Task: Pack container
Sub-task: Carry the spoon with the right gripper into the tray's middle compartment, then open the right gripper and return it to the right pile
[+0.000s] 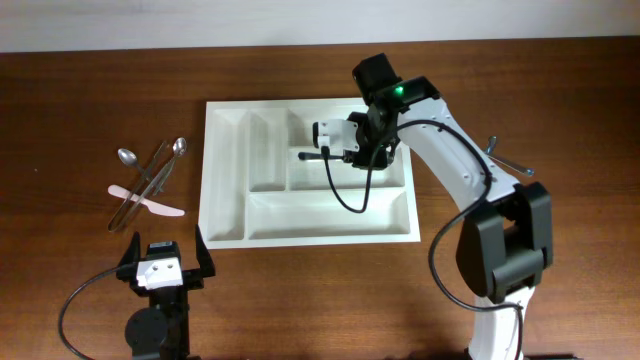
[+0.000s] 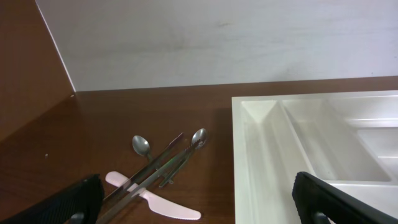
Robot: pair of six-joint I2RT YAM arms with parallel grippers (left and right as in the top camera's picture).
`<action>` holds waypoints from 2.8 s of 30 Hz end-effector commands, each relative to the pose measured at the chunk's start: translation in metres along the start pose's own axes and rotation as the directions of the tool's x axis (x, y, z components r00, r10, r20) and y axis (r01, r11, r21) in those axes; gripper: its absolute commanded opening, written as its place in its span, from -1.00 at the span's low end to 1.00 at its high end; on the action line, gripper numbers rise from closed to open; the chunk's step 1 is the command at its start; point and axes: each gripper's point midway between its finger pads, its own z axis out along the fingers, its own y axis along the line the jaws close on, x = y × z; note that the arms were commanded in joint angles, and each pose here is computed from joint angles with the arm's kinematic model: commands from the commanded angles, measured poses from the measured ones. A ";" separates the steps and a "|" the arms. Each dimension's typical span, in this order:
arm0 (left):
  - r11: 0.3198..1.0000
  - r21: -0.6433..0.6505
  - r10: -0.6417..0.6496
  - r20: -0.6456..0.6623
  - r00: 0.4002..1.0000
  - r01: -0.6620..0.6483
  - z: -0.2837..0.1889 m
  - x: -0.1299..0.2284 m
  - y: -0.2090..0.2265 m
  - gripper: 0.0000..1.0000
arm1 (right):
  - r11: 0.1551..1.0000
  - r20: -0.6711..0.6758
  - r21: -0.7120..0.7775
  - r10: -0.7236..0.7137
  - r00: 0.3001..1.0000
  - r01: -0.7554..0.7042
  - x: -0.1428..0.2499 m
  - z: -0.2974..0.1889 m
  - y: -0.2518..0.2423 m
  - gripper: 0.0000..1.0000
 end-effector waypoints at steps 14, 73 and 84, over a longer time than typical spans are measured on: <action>1.000 0.005 0.009 0.003 1.000 -0.009 0.000 0.000 -0.001 0.99 | 0.999 0.072 0.026 0.034 0.997 -0.036 -0.011 0.014 -0.016 0.34; 1.000 0.005 0.009 0.003 1.000 -0.009 0.000 0.000 -0.001 0.99 | 0.102 -0.174 0.231 0.983 0.062 -0.968 0.294 -0.031 0.039 0.81; 1.000 0.006 0.009 0.003 1.000 -0.009 0.000 0.000 -0.001 0.98 | -0.186 -0.094 0.250 0.972 -0.215 -0.950 0.278 -0.025 0.034 0.74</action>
